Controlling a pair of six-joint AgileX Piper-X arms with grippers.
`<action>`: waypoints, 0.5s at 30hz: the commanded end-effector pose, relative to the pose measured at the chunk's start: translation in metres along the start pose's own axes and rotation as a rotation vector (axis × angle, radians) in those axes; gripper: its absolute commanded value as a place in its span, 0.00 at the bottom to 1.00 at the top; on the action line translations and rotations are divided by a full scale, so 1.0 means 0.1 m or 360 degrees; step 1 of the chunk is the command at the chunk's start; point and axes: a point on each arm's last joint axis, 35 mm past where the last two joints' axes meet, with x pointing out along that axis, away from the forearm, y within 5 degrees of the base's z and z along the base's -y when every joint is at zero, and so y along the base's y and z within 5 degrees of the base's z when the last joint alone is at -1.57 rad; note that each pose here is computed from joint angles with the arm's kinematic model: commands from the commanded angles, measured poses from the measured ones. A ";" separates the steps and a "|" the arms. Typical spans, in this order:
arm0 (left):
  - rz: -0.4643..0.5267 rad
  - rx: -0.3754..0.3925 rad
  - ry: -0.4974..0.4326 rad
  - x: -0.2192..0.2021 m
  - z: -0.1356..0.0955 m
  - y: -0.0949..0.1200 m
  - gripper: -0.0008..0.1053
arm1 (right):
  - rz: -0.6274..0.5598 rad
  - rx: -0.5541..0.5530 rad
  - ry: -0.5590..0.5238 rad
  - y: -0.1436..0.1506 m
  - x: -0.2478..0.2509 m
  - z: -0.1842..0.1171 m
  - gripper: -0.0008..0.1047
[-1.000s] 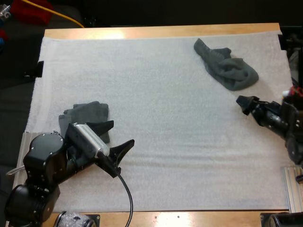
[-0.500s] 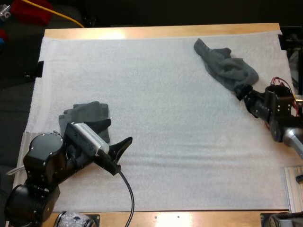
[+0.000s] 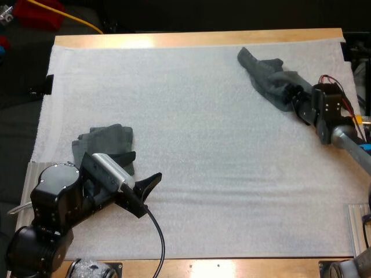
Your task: Pick towel from pile, fold and stack
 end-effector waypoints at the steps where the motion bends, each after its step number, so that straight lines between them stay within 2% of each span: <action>1: -0.0017 -0.0001 -0.0004 -0.01 0.01 -0.02 0.66 | 0.0000 -0.0008 -0.0010 0.02 0.02 0.02 0.58; 2: -0.0017 -0.0001 -0.0004 -0.01 0.01 -0.02 0.66 | -0.0001 -0.0006 0.0010 0.01 0.03 0.00 0.33; 3: -0.0017 -0.0001 -0.0004 -0.01 0.01 -0.02 0.66 | 0.0010 -0.0006 0.0014 0.01 0.02 0.01 0.22; 4: -0.0017 -0.0001 -0.0004 -0.01 0.01 -0.02 0.66 | 0.0047 -0.0011 0.0017 0.04 -0.01 0.03 0.07; 5: -0.0017 -0.0001 -0.0004 -0.01 0.01 -0.02 0.66 | 0.0074 -0.0049 0.0007 0.06 -0.04 0.05 0.02; 6: -0.0017 0.0000 -0.0005 -0.01 0.02 -0.02 0.66 | 0.0089 -0.0084 -0.0004 0.08 -0.07 0.07 0.01; 7: -0.0017 0.0002 -0.0009 -0.01 0.02 -0.02 0.66 | 0.0175 -0.0318 -0.0065 0.20 -0.28 0.20 0.03; 10: -0.0017 0.0002 -0.0009 -0.01 0.02 -0.02 0.66 | 0.0250 -0.0491 -0.0133 0.32 -0.54 0.32 0.03; 11: -0.0017 0.0002 -0.0009 -0.01 0.02 -0.02 0.66 | 0.0313 -0.0664 -0.0231 0.46 -0.86 0.44 0.03; 15: -0.0017 0.0002 -0.0009 -0.01 0.02 -0.02 0.66 | 0.0412 -0.0909 -0.0381 0.67 -1.22 0.54 0.03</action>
